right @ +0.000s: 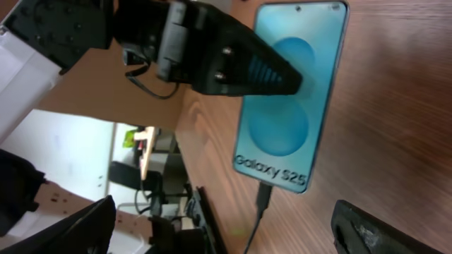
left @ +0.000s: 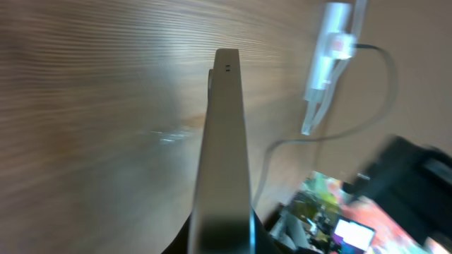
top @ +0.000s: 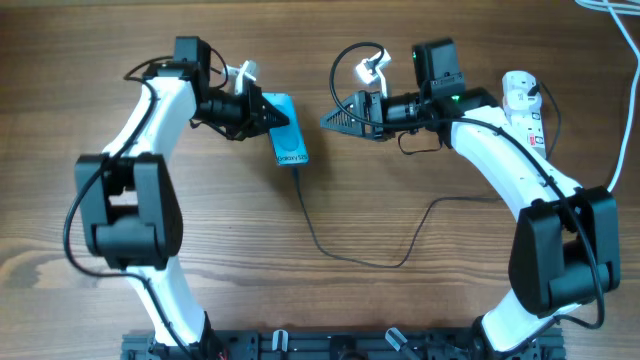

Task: Plug charger to phone and switch on socket
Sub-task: 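Lower the phone flat onto the table center with the left gripper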

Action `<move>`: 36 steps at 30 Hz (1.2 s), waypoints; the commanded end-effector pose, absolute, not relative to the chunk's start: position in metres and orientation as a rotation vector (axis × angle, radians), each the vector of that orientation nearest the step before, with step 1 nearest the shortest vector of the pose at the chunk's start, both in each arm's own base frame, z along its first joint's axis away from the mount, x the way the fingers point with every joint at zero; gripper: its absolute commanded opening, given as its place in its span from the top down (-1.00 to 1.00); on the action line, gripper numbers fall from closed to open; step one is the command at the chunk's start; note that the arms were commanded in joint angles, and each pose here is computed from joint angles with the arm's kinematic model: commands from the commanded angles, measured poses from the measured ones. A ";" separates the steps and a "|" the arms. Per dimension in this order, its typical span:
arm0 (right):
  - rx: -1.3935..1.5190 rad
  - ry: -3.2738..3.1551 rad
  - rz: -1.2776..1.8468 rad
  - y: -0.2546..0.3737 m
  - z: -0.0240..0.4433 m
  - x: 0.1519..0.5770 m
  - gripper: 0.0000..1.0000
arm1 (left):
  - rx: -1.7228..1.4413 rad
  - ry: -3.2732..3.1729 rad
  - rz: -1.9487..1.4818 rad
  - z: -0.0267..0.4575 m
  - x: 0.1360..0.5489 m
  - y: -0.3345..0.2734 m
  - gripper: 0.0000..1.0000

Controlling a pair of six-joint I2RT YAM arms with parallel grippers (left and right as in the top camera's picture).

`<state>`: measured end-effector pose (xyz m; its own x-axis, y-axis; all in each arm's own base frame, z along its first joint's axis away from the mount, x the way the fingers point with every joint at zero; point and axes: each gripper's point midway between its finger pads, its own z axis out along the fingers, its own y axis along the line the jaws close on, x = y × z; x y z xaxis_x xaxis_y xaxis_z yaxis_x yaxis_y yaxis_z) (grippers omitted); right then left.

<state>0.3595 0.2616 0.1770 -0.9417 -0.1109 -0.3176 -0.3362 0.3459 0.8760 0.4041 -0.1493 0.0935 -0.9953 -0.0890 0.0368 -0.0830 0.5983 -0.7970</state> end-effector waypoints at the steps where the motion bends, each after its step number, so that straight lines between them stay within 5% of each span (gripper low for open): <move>1: -0.437 2.397 1.542 0.260 0.181 0.364 -0.96 | -0.140 2.901 -1.238 0.056 0.404 -0.143 0.92; 19: -0.405 2.456 1.491 0.255 0.171 0.362 -0.96 | -0.179 3.019 -1.054 0.005 0.404 -0.148 0.92; 24: -0.404 2.456 1.491 0.255 0.171 0.362 -0.96 | -0.178 3.020 -1.054 0.005 0.404 -0.148 0.68; 36: -0.405 2.456 1.492 0.255 0.171 0.362 -0.96 | -0.190 3.049 -0.984 0.000 0.401 -0.142 0.49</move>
